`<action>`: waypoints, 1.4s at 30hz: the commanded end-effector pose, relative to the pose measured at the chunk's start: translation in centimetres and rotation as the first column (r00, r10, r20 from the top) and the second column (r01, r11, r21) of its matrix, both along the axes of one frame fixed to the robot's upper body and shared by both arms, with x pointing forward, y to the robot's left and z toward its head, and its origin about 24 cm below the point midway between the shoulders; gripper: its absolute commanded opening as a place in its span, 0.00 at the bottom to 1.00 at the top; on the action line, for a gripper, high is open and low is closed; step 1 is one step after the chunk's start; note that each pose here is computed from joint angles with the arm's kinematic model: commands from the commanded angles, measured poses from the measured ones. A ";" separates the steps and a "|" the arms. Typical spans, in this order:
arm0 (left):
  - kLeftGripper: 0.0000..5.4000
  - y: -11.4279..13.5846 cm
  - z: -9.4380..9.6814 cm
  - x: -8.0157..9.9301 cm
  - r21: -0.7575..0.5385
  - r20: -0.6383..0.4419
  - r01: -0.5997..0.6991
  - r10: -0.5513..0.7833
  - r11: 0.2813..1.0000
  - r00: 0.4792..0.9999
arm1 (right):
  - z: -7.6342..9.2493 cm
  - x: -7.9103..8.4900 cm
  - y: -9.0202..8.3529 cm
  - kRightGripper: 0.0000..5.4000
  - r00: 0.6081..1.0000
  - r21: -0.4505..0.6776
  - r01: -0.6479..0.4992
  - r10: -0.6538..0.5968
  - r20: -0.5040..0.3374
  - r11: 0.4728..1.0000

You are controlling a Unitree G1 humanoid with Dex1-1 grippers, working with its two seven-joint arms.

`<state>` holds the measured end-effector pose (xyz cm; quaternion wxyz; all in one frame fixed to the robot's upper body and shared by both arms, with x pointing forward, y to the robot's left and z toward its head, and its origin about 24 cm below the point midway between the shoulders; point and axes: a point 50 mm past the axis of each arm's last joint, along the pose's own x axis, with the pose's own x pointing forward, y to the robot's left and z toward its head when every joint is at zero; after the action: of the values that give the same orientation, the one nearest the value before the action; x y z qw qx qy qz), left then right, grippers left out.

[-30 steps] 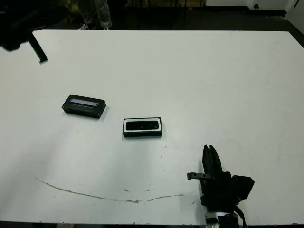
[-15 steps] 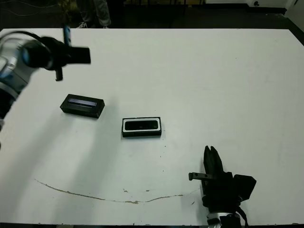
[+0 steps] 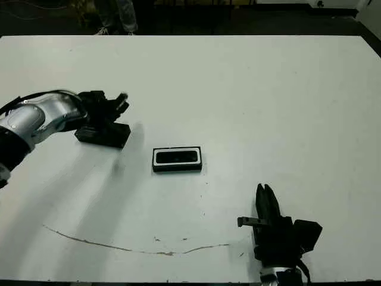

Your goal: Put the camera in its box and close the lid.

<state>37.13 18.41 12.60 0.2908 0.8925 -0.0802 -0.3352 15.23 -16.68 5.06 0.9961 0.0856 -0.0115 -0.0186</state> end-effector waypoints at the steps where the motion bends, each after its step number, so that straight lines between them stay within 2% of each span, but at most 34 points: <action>1: 0.00 1.2 -1.5 -0.5 0.126 -0.059 0.011 -0.004 0.992 0.998 | -0.7 -0.5 -0.3 0.00 0.999 -0.011 0.004 -0.004 -0.049 1.000; 7: 0.00 2.1 -2.0 -0.5 0.217 -0.068 0.051 -0.037 0.975 0.997 | -0.7 -0.6 -0.3 0.00 0.999 -0.009 0.005 -0.005 -0.050 1.000; 12: 0.00 2.8 -1.7 -0.2 0.214 -0.039 0.019 -0.011 0.977 0.999 | -0.8 -0.5 -0.3 0.00 0.999 0.004 0.008 -0.008 -0.049 1.000; 18: 0.00 2.5 -1.9 -1.1 0.168 -0.098 0.073 -0.057 0.983 0.994 | -0.9 -0.5 -0.2 0.00 0.999 0.009 0.010 -0.009 -0.046 1.000; 21: 0.00 1.5 -1.9 -2.5 0.082 -0.136 0.128 -0.116 0.988 0.984 | -0.9 -0.6 -0.3 0.00 0.999 0.008 0.007 -0.006 -0.042 1.000; 24: 0.00 0.0 -1.9 -4.9 -0.083 -0.181 0.173 -0.185 0.981 0.966 | -0.9 -0.6 -0.2 0.00 0.999 0.007 0.015 -0.015 -0.041 1.000; 27: 0.00 -1.3 -1.6 -7.6 -0.248 -0.225 0.153 -0.211 0.957 0.951 | -1.0 -0.6 -0.3 0.00 0.999 0.010 0.015 -0.014 -0.034 1.000; 29: 0.00 -2.0 -1.2 -9.3 -0.306 -0.273 0.108 -0.196 0.946 0.942 | -1.0 -0.5 -0.4 0.00 0.999 0.012 0.018 -0.017 -0.033 1.000; 34: 0.00 -2.4 0.3 -12.4 -0.315 -0.404 -0.019 -0.116 0.949 0.907 | -0.7 -0.5 -0.5 0.00 1.000 0.003 0.017 -0.017 -0.013 1.000; 38: 0.00 -1.9 0.9 -13.6 -0.276 -0.469 -0.114 -0.030 0.954 0.883 | -0.5 -0.4 -0.6 0.00 1.000 -0.004 0.008 -0.008 -0.011 1.000; 42: 0.00 -1.5 0.6 -14.5 -0.292 -0.538 -0.189 0.003 0.938 0.843 | -0.4 -0.4 -0.8 0.00 1.000 -0.020 0.014 -0.014 -0.009 1.000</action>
<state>23.17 16.40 13.78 0.4641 0.7156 -0.0307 -0.5212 15.26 -16.94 5.12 0.9956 0.0872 -0.0265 -0.0222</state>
